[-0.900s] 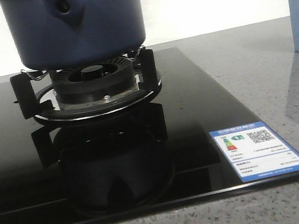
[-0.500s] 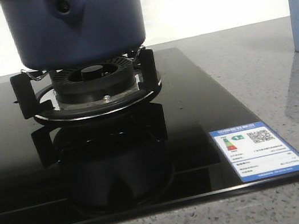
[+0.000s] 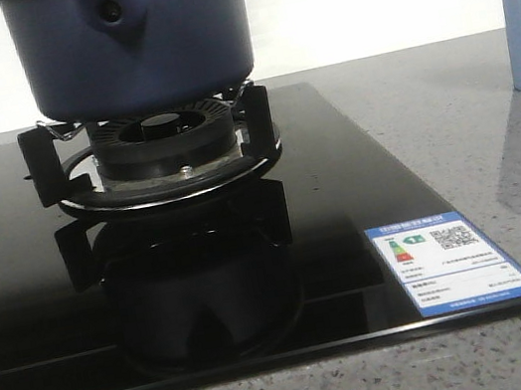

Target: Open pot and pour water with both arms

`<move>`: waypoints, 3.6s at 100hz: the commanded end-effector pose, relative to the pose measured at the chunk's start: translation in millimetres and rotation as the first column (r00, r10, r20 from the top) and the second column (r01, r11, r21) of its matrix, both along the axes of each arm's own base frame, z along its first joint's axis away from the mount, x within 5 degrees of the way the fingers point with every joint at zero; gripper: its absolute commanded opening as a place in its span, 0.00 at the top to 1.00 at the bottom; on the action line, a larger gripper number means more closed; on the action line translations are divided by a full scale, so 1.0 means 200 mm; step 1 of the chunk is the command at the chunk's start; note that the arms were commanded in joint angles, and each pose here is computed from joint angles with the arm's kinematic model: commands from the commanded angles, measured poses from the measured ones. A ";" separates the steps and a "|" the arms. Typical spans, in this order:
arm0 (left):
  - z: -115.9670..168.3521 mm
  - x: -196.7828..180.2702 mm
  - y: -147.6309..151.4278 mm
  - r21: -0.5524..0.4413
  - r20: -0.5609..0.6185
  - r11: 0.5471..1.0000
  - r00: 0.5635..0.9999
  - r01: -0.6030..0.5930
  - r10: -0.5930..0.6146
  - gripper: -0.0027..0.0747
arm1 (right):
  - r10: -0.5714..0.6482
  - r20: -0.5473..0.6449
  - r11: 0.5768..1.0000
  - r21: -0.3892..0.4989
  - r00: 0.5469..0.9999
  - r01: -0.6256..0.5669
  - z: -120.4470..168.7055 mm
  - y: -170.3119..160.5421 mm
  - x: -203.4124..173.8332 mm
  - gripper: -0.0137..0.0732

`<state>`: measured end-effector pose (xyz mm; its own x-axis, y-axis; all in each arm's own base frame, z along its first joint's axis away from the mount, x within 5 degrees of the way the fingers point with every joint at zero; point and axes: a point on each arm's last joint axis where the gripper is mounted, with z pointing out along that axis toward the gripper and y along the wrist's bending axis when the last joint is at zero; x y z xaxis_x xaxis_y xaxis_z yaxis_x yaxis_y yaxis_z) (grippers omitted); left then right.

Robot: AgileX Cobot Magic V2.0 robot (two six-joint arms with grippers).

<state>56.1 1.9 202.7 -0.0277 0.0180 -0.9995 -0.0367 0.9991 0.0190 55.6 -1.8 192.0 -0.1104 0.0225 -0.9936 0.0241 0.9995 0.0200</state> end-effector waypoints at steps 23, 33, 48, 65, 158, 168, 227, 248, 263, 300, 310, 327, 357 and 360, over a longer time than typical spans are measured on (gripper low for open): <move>0.03 -0.01 0.00 -0.013 0.096 1.000 0.995 -0.003 0.004 0.99 | 0.004 0.107 1.000 -0.016 0.994 -0.002 0.02 0.00 0.00 0.90; 0.04 -0.01 0.00 -0.017 0.115 1.000 0.993 -0.004 0.005 0.99 | 0.003 0.137 0.999 0.038 0.991 -0.009 0.03 0.00 0.00 0.90; 0.06 -0.01 0.00 -0.097 0.179 0.995 0.984 0.003 0.015 0.99 | -0.006 0.219 0.993 0.120 0.976 -0.021 0.07 0.00 0.00 0.90; 0.07 -0.02 0.01 -0.264 0.200 0.964 0.979 0.022 0.033 0.99 | -0.021 0.231 0.976 0.215 0.973 -0.030 0.07 0.00 0.00 0.90; 0.80 0.06 -0.09 -0.109 0.092 0.967 0.971 0.229 -0.219 0.99 | 0.070 -0.012 0.989 0.133 0.998 -0.067 0.64 0.04 0.13 0.90; 0.84 0.14 -0.12 -0.092 0.061 0.954 0.958 0.285 -0.280 0.99 | 0.090 -0.074 0.994 0.067 0.993 -0.085 0.71 0.04 0.19 0.90; 0.93 0.56 -0.42 -0.110 -0.048 0.859 0.861 0.500 -0.507 0.21 | 0.119 -0.088 0.992 0.060 0.989 -0.114 0.75 0.06 0.36 0.24; 0.90 0.71 -0.56 -0.111 -0.068 0.847 0.846 0.520 -0.529 0.27 | 0.117 -0.080 0.992 0.059 0.990 -0.112 0.75 0.06 0.36 0.24; 0.89 0.80 -0.65 -0.109 -0.067 0.839 0.839 0.533 -0.541 0.28 | 0.117 -0.078 0.992 0.059 0.990 -0.112 0.75 0.06 0.36 0.24; 0.87 0.99 -0.81 -0.108 -0.104 0.832 0.826 0.545 -0.554 0.27 | 0.115 -0.071 0.992 0.060 0.991 -0.111 0.76 0.06 0.36 0.24; 0.85 1.03 -0.84 -0.108 -0.115 0.834 0.826 0.542 -0.552 0.27 | 0.115 -0.069 0.992 0.060 0.991 -0.111 0.76 0.06 0.36 0.24; 0.85 1.09 -0.87 -0.106 -0.108 0.839 0.832 0.534 -0.544 0.27 | 0.115 -0.069 0.992 0.060 0.991 -0.111 0.76 0.06 0.36 0.24; 0.83 1.14 -0.90 -0.106 -0.116 0.841 0.833 0.531 -0.541 0.27 | 0.115 -0.069 0.992 0.060 0.991 -0.111 0.76 0.06 0.36 0.24; 0.83 1.14 -0.90 -0.106 -0.117 0.841 0.833 0.531 -0.541 0.28 | 0.115 -0.069 0.992 0.060 0.991 -0.111 0.76 0.06 0.36 0.24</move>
